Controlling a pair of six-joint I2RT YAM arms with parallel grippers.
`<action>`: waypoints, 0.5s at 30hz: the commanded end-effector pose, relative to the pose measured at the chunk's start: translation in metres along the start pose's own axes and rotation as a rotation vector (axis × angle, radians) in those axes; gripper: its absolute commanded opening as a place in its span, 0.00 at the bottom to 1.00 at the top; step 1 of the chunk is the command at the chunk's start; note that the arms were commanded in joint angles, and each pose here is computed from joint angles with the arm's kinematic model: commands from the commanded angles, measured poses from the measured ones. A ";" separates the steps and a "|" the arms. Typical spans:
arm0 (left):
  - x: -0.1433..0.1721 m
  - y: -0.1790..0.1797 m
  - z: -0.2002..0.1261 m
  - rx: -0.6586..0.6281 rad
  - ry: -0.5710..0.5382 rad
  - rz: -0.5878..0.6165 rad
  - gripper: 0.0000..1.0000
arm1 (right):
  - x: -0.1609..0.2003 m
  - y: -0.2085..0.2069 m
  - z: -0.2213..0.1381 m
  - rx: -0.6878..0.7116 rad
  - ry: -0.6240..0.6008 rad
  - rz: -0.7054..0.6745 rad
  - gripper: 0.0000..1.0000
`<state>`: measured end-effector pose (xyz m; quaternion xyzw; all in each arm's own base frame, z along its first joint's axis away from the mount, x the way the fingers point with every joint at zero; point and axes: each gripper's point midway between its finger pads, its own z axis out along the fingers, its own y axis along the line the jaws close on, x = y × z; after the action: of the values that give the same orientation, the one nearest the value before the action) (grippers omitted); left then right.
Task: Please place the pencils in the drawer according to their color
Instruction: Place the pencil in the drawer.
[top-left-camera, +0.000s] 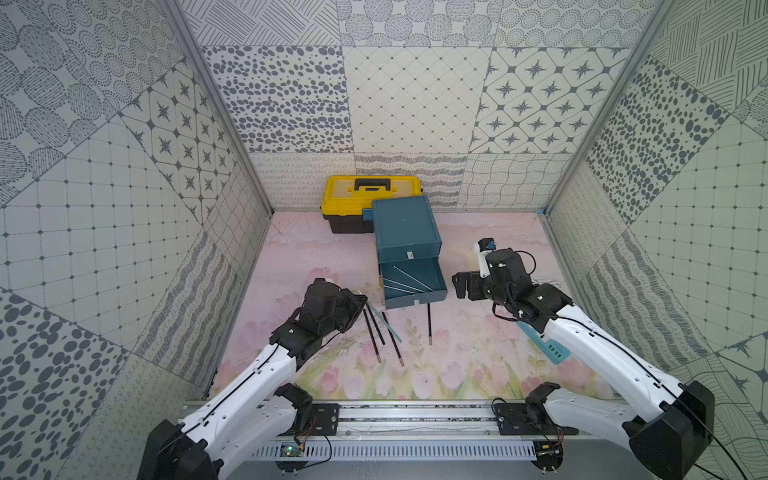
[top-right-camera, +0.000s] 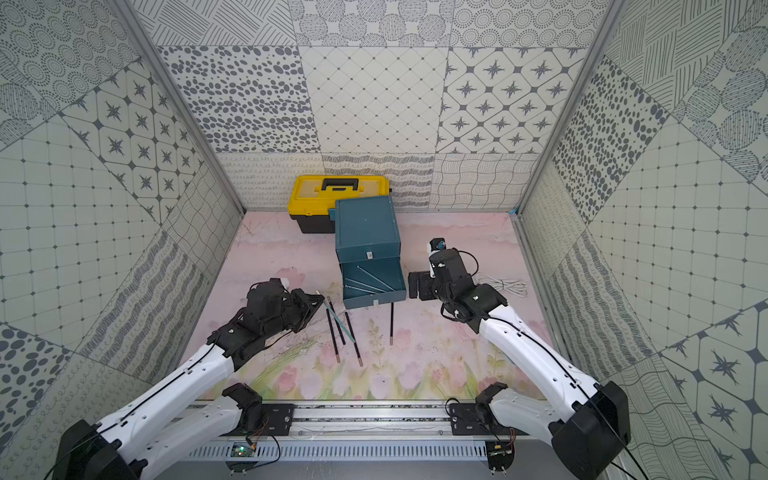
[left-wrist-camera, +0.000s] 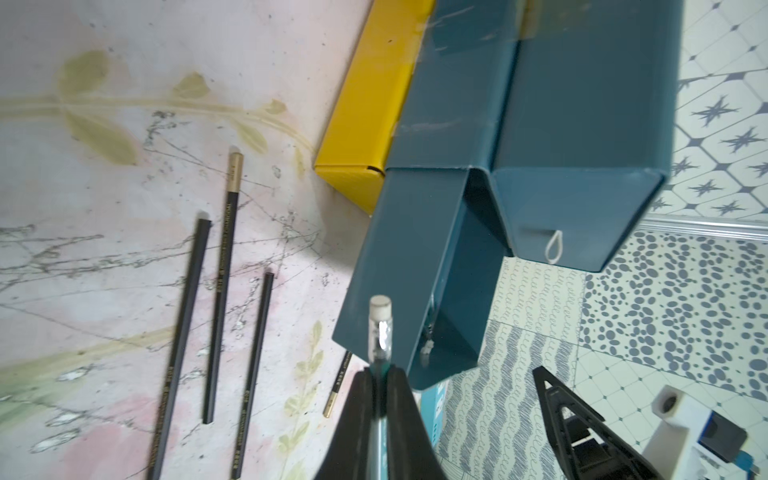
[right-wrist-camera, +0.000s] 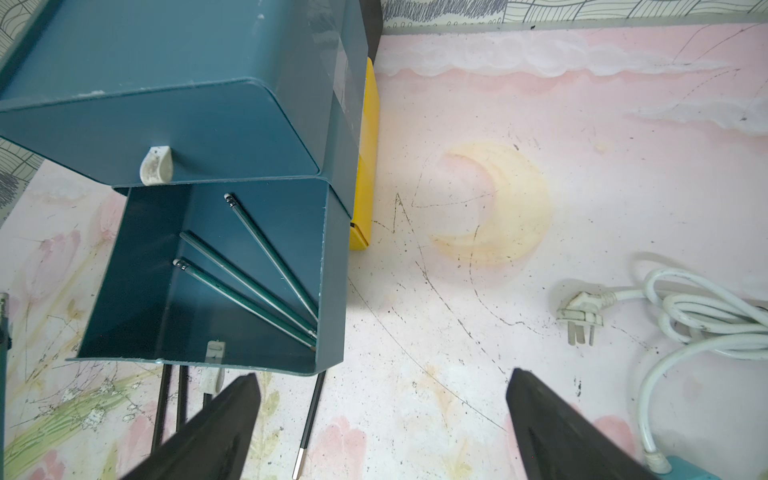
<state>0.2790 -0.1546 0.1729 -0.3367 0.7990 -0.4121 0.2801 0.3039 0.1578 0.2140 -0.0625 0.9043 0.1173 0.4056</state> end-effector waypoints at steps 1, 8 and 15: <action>-0.022 -0.054 -0.006 0.178 -0.154 -0.043 0.00 | -0.010 0.000 0.001 -0.003 -0.043 0.018 0.99; -0.031 -0.100 -0.013 0.289 -0.270 0.056 0.00 | -0.010 0.001 -0.001 -0.009 -0.049 0.020 0.99; -0.035 -0.134 -0.014 0.376 -0.399 0.114 0.00 | -0.010 0.001 -0.001 -0.011 -0.050 0.022 0.99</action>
<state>0.3135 -0.1875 0.2467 -0.3074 0.7303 -0.4548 0.4066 0.3048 0.1585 0.2153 -0.0613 0.9030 0.1193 0.4082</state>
